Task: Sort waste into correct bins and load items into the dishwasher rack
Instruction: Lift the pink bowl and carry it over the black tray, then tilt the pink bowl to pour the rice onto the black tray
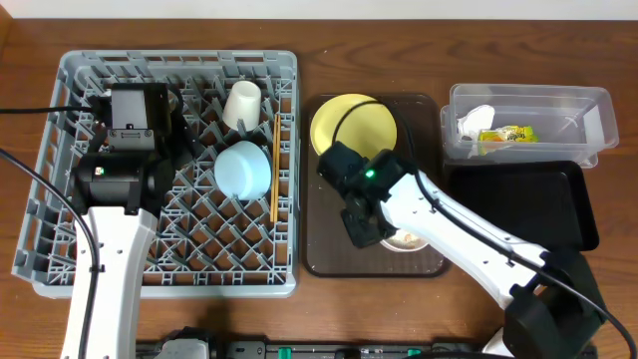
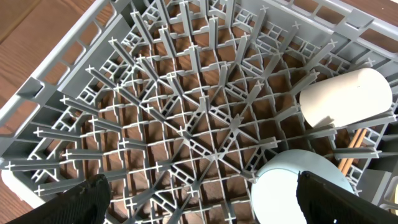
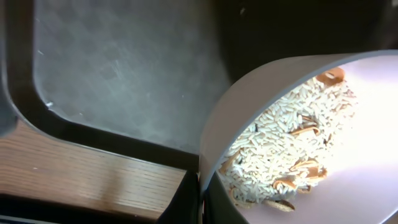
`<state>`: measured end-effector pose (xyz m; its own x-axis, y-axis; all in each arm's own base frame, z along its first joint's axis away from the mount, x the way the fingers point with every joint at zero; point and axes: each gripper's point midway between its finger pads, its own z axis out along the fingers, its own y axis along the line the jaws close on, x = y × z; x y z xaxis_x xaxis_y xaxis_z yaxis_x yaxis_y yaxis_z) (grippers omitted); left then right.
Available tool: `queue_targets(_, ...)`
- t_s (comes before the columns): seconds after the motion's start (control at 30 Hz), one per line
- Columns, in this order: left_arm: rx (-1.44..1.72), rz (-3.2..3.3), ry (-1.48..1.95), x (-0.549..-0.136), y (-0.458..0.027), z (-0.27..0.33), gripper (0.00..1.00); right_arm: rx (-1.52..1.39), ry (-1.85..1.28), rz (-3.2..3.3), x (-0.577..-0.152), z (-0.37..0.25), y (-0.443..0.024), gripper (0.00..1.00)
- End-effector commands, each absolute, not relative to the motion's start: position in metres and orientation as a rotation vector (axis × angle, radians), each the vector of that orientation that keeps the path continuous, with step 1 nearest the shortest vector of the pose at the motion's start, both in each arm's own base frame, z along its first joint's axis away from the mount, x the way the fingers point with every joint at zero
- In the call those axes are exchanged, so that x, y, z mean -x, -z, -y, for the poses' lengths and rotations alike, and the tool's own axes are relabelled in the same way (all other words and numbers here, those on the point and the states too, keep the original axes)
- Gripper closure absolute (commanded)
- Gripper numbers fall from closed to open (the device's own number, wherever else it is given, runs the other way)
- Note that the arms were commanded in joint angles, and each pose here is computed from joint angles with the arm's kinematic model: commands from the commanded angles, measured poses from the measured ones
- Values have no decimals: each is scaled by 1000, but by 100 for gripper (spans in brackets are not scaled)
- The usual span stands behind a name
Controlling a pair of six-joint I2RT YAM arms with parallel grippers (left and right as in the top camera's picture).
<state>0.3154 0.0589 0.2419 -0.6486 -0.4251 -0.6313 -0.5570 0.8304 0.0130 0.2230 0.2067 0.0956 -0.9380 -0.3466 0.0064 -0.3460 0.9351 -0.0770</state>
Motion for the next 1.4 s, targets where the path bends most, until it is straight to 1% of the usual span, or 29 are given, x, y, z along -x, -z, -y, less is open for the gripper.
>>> queue_targets(0.0,718,-2357,-282,-315,-248,-62,4,513,160,-3039,-239,-202,-113,99)
queue_targets(0.2,718,-2357,-282,-315,-248,-62,4,421,150,-3033,-245,-182,-136,99)
queue_targets(0.47,718,-2357,-282,-315,-248,-62,4,142,50,-2972,-256,-128,-181,99)
queue_targets(0.67,718,-2357,-282,-315,-248,-62,4,131,-279,-2920,-256,-113,-210,99)
queue_targets(0.83,718,-2357,-282,-315,-248,-62,3,139,-589,-2859,-260,-103,-226,99)
queue_targets(0.97,718,-2358,-282,-315,-248,-62,4,91,-765,-2812,-265,-92,-225,99)
queue_targets(1.13,718,-2357,-282,-315,-248,-62,4,-15,-855,-2794,-267,-68,-202,99)
queue_targets(1.37,718,-2357,-282,-315,-248,-62,3,-220,-1117,-2589,-278,-39,-185,99)
